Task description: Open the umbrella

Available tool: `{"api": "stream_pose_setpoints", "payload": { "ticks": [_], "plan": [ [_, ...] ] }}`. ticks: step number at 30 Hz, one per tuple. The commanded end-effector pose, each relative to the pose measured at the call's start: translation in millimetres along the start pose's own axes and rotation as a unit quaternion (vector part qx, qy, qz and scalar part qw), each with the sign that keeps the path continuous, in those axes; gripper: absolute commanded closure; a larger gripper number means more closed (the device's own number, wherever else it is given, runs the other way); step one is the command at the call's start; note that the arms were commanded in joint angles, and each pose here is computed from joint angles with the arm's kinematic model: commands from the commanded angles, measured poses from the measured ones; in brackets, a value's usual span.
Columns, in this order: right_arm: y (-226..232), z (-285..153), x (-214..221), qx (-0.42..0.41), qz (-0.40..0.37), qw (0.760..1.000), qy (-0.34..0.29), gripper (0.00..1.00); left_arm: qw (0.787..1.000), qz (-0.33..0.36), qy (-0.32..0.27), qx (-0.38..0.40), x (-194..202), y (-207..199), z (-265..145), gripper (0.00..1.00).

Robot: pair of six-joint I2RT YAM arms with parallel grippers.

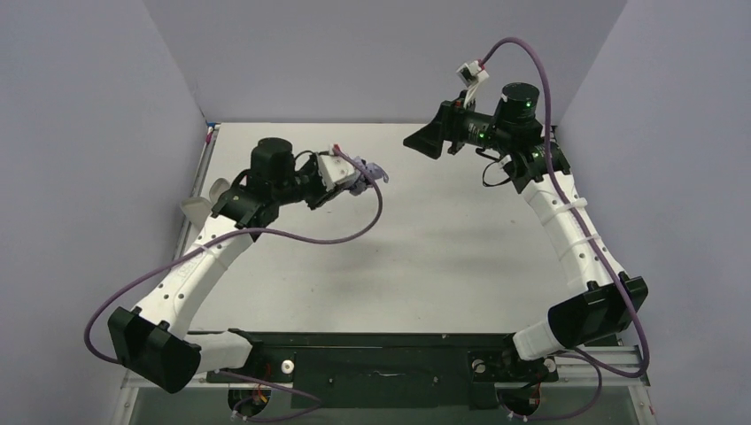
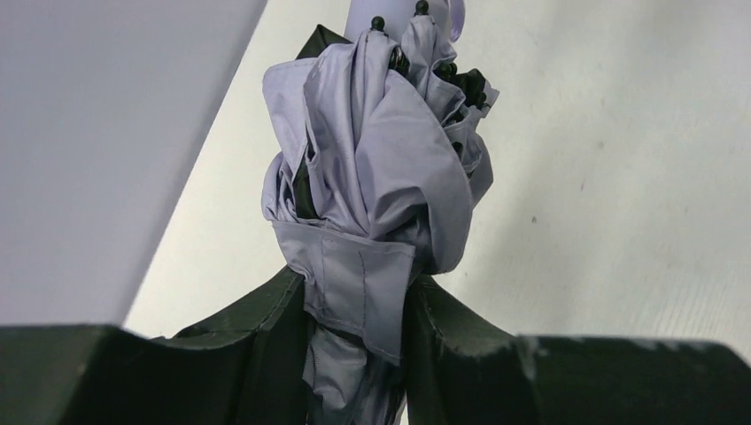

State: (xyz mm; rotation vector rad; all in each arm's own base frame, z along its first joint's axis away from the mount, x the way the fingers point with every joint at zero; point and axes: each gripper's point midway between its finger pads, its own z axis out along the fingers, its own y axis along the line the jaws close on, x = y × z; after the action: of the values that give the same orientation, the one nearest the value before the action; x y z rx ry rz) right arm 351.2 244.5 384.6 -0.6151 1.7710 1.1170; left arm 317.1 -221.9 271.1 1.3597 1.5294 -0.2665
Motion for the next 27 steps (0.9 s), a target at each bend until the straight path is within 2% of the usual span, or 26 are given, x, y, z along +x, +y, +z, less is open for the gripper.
{"api": "stream_pose_setpoints", "payload": {
  "ticks": [1, 4, 7, 13, 21, 27],
  "plan": [
    [17, -19, -43, 0.017, -0.042, 0.997, -0.068, 0.27, 0.976, -0.164, -0.142, -0.02, -69, 38, -23, 1.0],
    [18, -21, -48, 0.019, -0.043, 0.994, -0.095, 0.26, 0.957, -0.221, -0.189, -0.016, -81, 54, -31, 1.0],
    [22, -18, -52, 0.009, -0.047, 0.993, -0.112, 0.26, 0.935, -0.277, -0.221, 0.023, -93, 52, -39, 1.0],
    [51, 2, -58, -0.04, -0.064, 0.99, -0.123, 0.28, 0.905, -0.322, -0.268, 0.074, -114, 41, -46, 1.0],
    [83, 28, -51, -0.09, -0.069, 0.987, -0.116, 0.36, 0.884, -0.352, -0.289, 0.105, -126, 34, -51, 1.0],
    [83, 40, -42, -0.095, -0.061, 0.988, -0.107, 0.51, 0.879, -0.355, -0.296, 0.119, -133, 30, -52, 1.0]
  ]
}}
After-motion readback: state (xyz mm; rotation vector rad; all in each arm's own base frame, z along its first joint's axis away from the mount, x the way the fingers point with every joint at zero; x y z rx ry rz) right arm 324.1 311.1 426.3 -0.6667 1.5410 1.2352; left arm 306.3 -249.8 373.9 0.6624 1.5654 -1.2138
